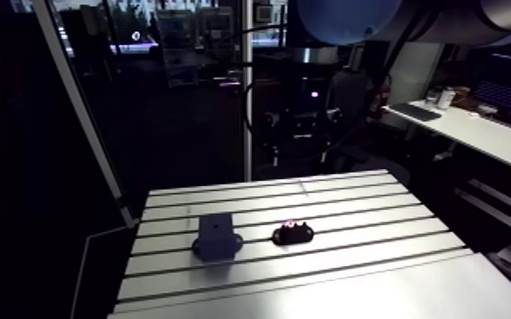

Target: Pick up the M10 bolt and insert it into the hole until fully seated.

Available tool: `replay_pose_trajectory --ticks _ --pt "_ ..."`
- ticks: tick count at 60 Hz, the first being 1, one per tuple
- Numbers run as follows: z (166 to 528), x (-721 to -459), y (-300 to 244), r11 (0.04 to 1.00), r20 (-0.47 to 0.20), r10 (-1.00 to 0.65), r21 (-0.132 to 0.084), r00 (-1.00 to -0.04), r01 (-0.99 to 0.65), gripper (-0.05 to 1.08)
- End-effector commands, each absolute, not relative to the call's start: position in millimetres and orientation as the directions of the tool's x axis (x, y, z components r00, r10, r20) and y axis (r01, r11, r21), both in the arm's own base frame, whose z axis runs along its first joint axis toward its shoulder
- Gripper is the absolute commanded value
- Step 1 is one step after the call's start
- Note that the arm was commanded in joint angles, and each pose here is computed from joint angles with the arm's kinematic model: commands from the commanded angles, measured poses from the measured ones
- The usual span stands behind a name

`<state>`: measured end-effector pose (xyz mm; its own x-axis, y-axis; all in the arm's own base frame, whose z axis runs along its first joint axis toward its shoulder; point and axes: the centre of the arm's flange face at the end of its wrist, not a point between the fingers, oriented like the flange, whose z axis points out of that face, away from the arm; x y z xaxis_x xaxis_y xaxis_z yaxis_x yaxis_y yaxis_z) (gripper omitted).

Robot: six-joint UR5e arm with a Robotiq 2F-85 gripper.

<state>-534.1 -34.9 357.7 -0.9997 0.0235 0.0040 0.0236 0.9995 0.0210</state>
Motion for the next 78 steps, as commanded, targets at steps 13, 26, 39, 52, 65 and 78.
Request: replay_pose_trajectory --ticks 13,26,39,52,65,78 --pt "303 -534 -27 1.0 0.026 0.024 0.004 -0.999 0.024 0.01" --pt "275 -539 -22 1.0 -0.008 0.026 0.001 -1.0 0.026 0.01" --pt "263 -543 -22 1.0 -0.024 0.022 -0.002 -0.999 0.022 0.01" --pt "251 -543 -24 1.0 -0.047 0.017 -0.006 -0.999 0.018 0.09" --pt "243 -542 -26 1.0 -0.052 0.014 -0.007 -0.999 0.015 0.21" --pt "236 -542 -27 1.0 -0.066 0.014 -0.01 -0.998 0.015 0.26"
